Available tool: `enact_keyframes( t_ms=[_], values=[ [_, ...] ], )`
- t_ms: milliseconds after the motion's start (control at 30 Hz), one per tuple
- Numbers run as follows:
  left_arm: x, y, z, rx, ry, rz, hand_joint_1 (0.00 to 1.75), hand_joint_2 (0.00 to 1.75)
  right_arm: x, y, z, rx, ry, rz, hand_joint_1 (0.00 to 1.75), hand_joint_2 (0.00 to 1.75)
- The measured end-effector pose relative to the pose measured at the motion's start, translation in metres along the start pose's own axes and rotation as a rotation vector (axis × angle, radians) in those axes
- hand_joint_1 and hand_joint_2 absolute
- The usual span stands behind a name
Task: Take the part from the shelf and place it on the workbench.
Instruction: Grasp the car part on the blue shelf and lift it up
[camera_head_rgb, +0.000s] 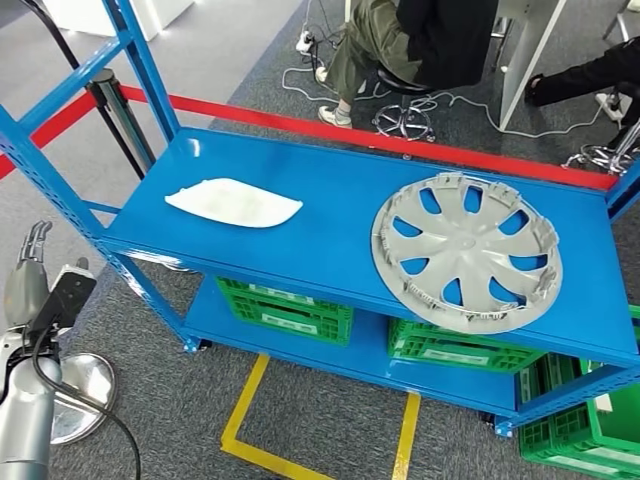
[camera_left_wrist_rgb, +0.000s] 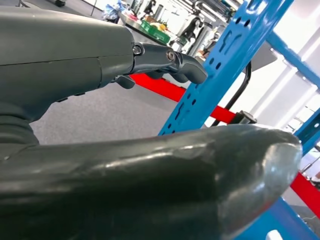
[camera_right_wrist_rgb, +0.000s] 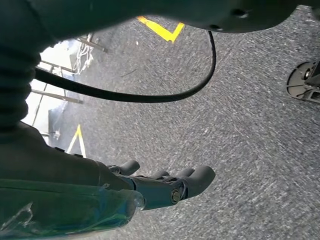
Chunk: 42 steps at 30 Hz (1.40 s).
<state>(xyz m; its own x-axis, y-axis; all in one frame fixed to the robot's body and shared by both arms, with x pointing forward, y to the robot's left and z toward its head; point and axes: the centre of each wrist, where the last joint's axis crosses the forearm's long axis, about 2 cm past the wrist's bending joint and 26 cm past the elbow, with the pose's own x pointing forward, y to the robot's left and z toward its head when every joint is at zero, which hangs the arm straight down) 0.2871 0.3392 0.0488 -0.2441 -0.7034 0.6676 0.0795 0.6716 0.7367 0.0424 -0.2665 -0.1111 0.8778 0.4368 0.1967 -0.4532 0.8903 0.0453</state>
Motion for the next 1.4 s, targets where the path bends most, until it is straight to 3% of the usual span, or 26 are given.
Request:
enact_keyframes(
  t_ms=[800, 933, 1233, 1400],
  values=[
    [0.005, -0.009, -0.001, -0.045, -0.001, -0.007, 0.00, 0.00, 0.002, 0.003, 0.000, 0.021, -0.019, 0.004, 0.00, 0.00],
    [0.010, -0.015, -0.003, -0.104, -0.013, -0.026, 0.00, 1.75, 0.004, 0.002, 0.000, 0.022, -0.031, 0.008, 0.00, 0.00],
    [0.042, -0.046, -0.002, -0.344, -0.100, -0.169, 0.00, 1.75, 0.004, 0.002, 0.000, 0.026, -0.046, 0.017, 0.00, 0.00],
    [0.048, -0.054, 0.008, -0.424, -0.219, -0.194, 0.00, 1.75, 0.001, 0.003, 0.000, 0.027, -0.041, 0.019, 0.00, 0.00]
  ],
)
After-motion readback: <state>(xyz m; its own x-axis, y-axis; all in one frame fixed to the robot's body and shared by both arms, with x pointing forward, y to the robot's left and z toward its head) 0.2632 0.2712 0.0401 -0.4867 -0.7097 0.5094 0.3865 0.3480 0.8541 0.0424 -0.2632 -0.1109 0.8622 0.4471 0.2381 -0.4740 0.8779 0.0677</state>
